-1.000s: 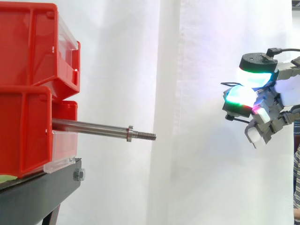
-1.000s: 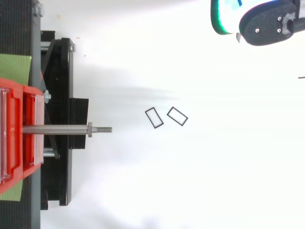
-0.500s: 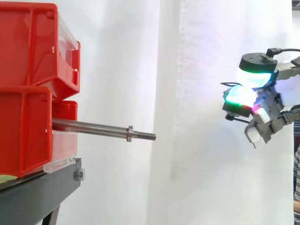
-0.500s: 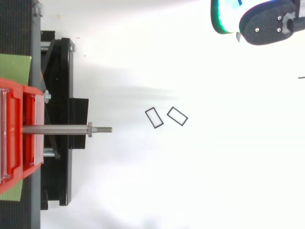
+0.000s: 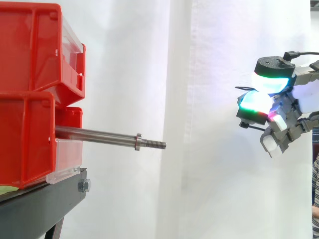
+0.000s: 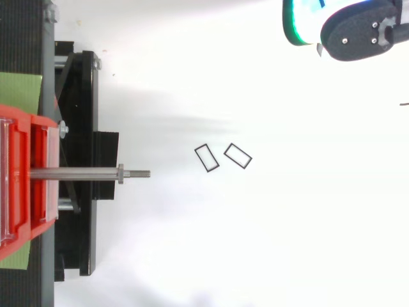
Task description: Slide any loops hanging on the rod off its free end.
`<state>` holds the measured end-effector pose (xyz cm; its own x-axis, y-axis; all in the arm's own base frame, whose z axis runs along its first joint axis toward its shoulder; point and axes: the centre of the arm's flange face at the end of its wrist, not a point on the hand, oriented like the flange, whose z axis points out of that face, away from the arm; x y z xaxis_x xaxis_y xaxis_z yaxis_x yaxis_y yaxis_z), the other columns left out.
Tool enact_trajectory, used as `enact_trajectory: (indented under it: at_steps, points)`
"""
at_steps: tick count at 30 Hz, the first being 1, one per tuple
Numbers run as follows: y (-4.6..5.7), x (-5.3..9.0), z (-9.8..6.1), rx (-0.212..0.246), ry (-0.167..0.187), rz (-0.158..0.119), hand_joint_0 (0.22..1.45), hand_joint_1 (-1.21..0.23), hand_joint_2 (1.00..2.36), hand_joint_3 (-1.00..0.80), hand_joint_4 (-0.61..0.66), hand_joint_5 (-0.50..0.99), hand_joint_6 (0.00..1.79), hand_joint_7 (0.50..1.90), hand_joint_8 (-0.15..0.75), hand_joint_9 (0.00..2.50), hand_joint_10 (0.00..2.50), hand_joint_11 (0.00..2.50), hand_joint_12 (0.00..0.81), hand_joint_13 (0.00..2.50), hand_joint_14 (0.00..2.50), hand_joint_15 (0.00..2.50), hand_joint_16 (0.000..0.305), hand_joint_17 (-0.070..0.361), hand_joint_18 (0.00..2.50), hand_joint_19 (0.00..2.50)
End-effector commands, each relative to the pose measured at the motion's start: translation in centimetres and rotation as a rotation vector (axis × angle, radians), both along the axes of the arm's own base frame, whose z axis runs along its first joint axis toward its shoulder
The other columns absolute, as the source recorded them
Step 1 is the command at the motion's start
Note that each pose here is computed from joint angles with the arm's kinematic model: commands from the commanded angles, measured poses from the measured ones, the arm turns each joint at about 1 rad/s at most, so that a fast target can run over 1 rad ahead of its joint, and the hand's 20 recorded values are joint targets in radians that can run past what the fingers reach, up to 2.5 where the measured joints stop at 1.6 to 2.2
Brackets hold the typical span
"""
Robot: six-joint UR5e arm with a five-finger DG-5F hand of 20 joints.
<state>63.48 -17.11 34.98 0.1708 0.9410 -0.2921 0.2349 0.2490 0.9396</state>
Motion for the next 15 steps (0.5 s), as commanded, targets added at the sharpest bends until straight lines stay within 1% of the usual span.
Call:
enact_trajectory:
  at_steps: [1, 15]
  points:
    - [0.0, 0.01, 0.04, 0.0, -0.001, 0.0, 0.64, -0.77, 1.02, -0.17, 0.08, -0.11, 0.91, 1.14, 0.334, 1.15, 0.01, 0.52, 0.337, 0.93, 0.01, 0.34, 0.037, 0.084, 0.76, 0.36]
    - [0.0, 0.04, -0.06, 0.0, 0.001, 0.0, 0.63, -0.76, 1.02, -0.18, 0.09, -0.11, 0.9, 1.14, 0.341, 1.16, 0.02, 0.52, 0.341, 0.94, 0.01, 0.34, 0.038, 0.085, 0.77, 0.36]
